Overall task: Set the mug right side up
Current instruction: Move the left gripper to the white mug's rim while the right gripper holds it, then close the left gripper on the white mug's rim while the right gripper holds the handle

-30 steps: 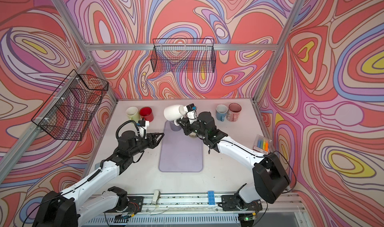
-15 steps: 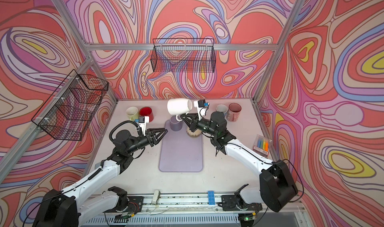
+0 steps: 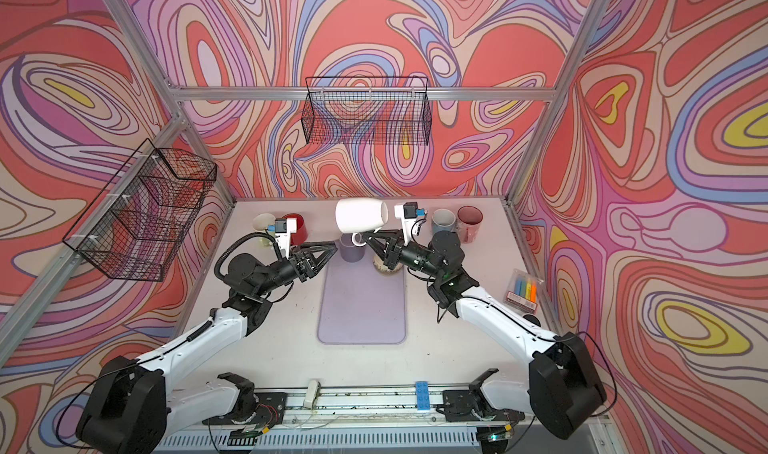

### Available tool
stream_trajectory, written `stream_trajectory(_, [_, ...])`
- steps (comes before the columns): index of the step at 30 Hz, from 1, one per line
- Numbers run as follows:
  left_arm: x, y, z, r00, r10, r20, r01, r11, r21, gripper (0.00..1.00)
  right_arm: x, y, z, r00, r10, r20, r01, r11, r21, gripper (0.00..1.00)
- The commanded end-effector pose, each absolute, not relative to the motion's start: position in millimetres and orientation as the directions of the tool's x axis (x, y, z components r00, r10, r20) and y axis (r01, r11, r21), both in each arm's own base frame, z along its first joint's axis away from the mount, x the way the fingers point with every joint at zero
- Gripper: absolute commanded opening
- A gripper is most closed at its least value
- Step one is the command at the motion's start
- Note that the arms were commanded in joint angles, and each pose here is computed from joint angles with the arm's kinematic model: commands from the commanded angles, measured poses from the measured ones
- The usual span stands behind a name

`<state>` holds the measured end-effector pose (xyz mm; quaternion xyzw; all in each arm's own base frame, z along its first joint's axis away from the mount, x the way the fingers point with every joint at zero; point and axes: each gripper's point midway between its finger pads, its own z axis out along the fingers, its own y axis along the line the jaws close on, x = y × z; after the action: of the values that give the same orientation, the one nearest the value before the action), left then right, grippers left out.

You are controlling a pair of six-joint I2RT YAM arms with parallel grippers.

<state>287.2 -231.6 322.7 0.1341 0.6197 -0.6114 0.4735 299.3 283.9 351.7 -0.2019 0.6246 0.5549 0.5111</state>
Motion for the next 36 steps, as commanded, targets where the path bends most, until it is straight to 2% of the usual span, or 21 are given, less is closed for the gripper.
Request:
stream_trajectory(1, [276.5, -236.3, 355.3, -0.459, -0.436, -0.774, 0.813, 0.144, -0.564, 0.52, 287.3, 277.1, 383.1, -0.311, 0.374, -0.874, -0.871, 0.255, 0.419, 0.05])
stream_trajectory(18, [263.1, -268.6, 373.6, -0.46, -0.403, -0.791, 0.846, 0.072, -0.528, 0.52, 287.2, 277.3, 390.2, -0.319, 0.395, -0.862, -0.892, 0.181, 0.414, 0.05])
stream_trajectory(25, [268.3, -275.4, 373.8, -0.455, -0.402, -0.795, 0.848, 0.076, -0.524, 0.51, 282.3, 284.6, 391.7, -0.339, 0.361, -0.869, -0.906, 0.125, 0.405, 0.05])
stream_trajectory(36, [277.5, -278.8, 368.4, -0.438, -0.377, -0.816, 0.848, 0.126, -0.514, 0.51, 277.1, 285.0, 394.0, -0.335, 0.33, -0.883, -0.91, 0.13, 0.394, 0.05])
